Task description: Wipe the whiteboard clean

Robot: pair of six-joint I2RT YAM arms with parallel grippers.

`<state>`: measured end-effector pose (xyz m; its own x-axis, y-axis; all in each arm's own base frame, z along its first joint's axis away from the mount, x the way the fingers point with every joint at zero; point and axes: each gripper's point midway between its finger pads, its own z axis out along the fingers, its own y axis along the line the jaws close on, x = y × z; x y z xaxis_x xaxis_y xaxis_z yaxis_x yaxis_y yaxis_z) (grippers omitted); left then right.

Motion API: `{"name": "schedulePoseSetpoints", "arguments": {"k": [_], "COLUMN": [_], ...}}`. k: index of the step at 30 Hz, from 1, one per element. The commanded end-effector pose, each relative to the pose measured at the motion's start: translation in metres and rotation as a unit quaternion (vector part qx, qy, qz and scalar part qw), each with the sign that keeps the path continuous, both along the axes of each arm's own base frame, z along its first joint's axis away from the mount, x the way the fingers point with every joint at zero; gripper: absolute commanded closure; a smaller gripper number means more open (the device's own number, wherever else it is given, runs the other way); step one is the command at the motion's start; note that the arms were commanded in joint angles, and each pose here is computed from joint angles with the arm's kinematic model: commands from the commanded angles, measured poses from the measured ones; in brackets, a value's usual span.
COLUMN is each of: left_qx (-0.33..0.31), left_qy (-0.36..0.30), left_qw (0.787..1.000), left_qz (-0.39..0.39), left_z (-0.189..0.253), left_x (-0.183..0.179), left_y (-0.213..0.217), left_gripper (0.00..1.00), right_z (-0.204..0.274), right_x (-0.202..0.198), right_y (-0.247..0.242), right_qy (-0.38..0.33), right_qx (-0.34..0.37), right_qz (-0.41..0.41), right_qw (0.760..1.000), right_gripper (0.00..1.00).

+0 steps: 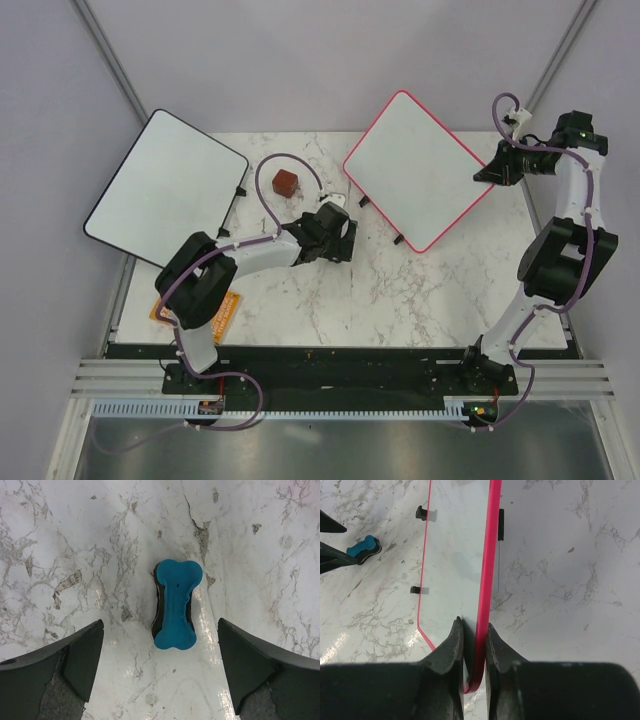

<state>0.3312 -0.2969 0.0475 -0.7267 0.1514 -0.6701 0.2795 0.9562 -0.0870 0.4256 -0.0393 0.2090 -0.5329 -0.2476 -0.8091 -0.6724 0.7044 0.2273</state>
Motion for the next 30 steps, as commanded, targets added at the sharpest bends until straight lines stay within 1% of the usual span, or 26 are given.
{"name": "schedulePoseSetpoints", "arguments": {"k": [1,6,8,17,22,28,30], "left_qx": [-0.002,-0.007,-0.007,-0.004,-0.005,0.003,0.005], "left_qy": [-0.021,-0.026,-0.026,-0.037,-0.039,-0.041,-0.040], "left_qw": [1.000,1.000,0.999,0.999,0.999,0.999,0.999], "left_qz": [-0.009,-0.016,-0.017,-0.028,-0.031,-0.031,-0.031], "left_z": [0.013,0.018,0.018,0.024,0.026,0.024,0.023], "left_x": [0.011,0.017,0.016,0.022,0.024,0.023,0.021], "left_y": [-0.012,-0.019,-0.019,-0.024,-0.027,-0.022,-0.021], "left_gripper": [0.02,0.02,0.02,0.01,0.01,0.01,0.01], "right_z": [-0.079,-0.078,-0.081,-0.076,-0.073,-0.066,-0.064], "right_x": [-0.068,-0.064,-0.066,-0.055,-0.047,-0.038,-0.034], "right_y": [0.020,0.018,0.017,0.015,0.015,0.018,0.018], "right_qy": [0.212,0.216,0.227,0.216,0.213,0.206,0.203], "right_qx": [-0.044,-0.053,-0.059,-0.059,-0.053,-0.036,-0.033], "right_qz": [0.058,0.058,0.063,0.058,0.049,0.039,0.033], "right_qw": [0.975,0.973,0.970,0.973,0.974,0.977,0.978], "right_gripper": [0.81,0.75,0.73,0.67,0.55,0.52,0.47]}}
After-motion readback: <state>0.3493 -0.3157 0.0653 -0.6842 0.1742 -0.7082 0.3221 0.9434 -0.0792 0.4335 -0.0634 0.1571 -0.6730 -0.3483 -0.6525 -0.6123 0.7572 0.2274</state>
